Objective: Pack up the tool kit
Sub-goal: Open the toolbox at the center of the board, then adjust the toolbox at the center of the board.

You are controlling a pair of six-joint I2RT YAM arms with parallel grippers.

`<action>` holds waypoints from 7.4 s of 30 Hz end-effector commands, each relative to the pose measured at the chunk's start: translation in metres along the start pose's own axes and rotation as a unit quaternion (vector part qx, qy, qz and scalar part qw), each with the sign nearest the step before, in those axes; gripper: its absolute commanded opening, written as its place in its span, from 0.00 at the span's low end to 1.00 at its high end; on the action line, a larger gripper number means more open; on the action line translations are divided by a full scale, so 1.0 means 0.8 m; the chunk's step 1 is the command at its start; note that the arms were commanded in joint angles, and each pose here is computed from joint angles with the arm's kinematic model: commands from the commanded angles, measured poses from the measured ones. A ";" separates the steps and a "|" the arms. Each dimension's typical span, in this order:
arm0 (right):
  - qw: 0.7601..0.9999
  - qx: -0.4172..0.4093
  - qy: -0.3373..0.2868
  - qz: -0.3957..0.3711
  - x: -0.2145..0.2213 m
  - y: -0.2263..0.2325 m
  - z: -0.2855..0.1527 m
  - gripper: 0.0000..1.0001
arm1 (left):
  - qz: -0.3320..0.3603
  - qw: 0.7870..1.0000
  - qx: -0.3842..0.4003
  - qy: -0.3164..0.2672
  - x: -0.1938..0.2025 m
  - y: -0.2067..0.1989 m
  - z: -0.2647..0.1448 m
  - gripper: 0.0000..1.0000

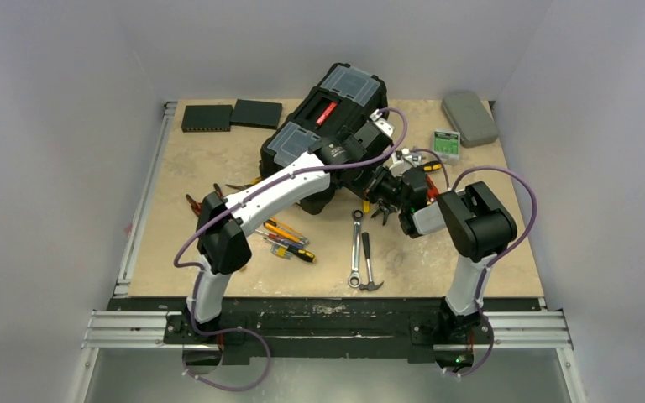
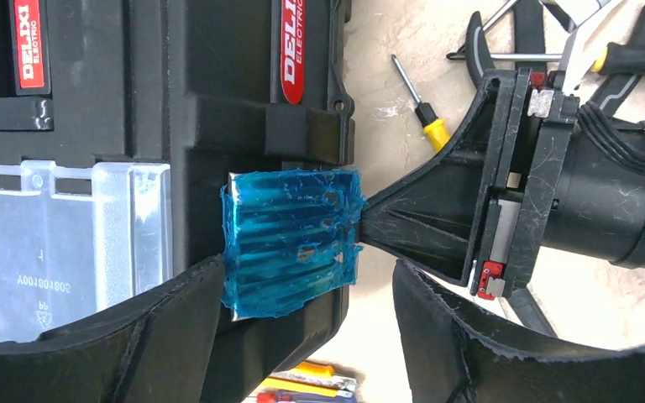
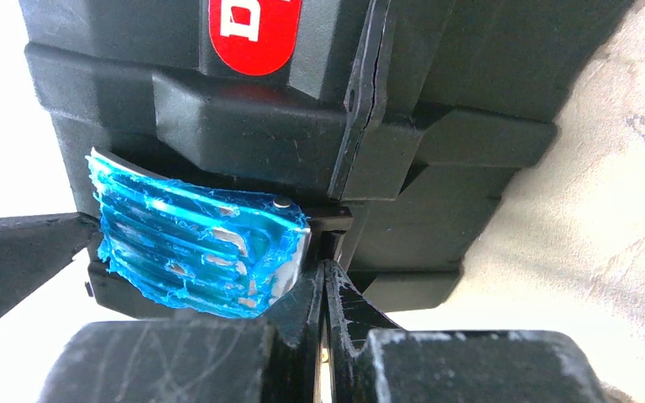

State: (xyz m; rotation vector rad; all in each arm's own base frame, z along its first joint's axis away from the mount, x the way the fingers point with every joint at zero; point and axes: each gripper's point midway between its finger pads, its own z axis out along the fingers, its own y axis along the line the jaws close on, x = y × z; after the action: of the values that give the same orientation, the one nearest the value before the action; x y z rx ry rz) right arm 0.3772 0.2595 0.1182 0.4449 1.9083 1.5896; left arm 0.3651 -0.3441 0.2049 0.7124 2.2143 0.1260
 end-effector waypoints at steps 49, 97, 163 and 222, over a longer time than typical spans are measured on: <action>0.996 0.084 -0.002 -0.036 -0.011 -0.005 0.016 0.00 | -0.222 0.965 0.119 -0.077 -0.026 0.163 -0.102 0.77; 0.987 0.062 0.073 -0.127 -0.035 0.082 0.092 0.10 | -0.389 0.889 0.242 -0.033 0.069 0.124 0.048 0.66; 0.941 0.161 -0.068 -0.290 -0.173 0.133 -0.006 0.76 | -0.329 0.936 0.114 -0.046 -0.036 0.221 0.055 0.93; 0.976 0.110 -0.007 -0.188 -0.130 0.094 -0.010 0.75 | -0.431 0.823 0.363 -0.072 -0.007 0.171 0.016 0.21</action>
State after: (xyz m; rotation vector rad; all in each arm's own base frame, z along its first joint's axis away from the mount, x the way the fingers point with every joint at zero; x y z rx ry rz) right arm 0.4430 0.2104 0.1880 0.2007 2.1043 1.0937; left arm 0.4843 -0.2122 0.2061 -0.0578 2.2029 -0.9806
